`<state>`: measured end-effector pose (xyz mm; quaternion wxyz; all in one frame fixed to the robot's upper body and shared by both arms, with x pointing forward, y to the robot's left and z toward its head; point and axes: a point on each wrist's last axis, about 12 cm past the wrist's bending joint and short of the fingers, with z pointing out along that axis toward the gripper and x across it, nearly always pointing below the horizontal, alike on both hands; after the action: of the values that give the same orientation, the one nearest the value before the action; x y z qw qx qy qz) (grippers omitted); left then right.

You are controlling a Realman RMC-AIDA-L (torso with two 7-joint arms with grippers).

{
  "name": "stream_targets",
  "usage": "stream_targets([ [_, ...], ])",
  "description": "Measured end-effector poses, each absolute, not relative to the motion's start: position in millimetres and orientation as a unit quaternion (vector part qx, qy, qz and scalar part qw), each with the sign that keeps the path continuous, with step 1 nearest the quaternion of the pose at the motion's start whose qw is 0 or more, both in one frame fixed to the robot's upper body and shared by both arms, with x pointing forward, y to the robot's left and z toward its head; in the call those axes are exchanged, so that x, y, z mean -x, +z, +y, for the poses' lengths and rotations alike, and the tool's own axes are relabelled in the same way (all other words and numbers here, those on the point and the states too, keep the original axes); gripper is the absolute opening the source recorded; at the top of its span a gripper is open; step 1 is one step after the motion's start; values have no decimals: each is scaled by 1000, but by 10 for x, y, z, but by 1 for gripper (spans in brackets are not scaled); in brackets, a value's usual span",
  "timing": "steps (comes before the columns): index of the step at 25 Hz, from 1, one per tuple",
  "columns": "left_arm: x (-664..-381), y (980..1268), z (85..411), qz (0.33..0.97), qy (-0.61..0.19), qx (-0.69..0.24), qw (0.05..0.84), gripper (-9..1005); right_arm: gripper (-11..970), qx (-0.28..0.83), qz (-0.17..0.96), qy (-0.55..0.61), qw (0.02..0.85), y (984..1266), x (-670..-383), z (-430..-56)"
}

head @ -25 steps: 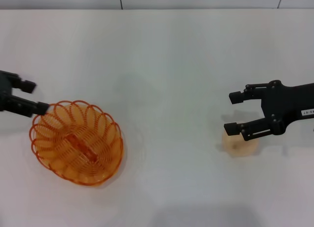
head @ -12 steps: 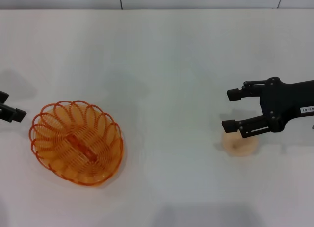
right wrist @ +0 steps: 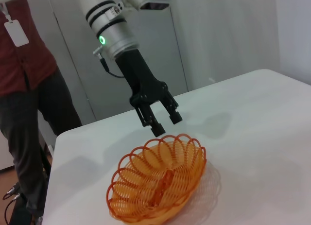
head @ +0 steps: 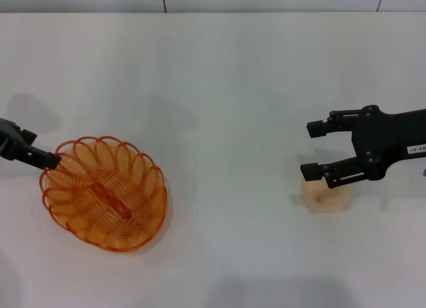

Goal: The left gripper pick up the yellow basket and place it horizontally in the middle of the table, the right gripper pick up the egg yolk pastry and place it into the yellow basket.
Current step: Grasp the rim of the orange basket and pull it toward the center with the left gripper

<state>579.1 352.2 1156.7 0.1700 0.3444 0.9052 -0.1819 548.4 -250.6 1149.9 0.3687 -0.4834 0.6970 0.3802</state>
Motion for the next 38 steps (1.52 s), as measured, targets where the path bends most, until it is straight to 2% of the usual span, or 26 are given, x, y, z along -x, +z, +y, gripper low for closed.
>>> stream_targets([
  [9,-5822,11441,3444,910,-179,-341,153,813,858,483,697,381,368,11498,-5480,-2506],
  [36,-5942,11345,3233,914,-179,-334,143,763,858,486,694,386,365,11482,-5450,-2500],
  [38,-5945,11340,3220,914,-179,-334,144,676,858,486,694,386,365,11482,-5450,-2500],
])
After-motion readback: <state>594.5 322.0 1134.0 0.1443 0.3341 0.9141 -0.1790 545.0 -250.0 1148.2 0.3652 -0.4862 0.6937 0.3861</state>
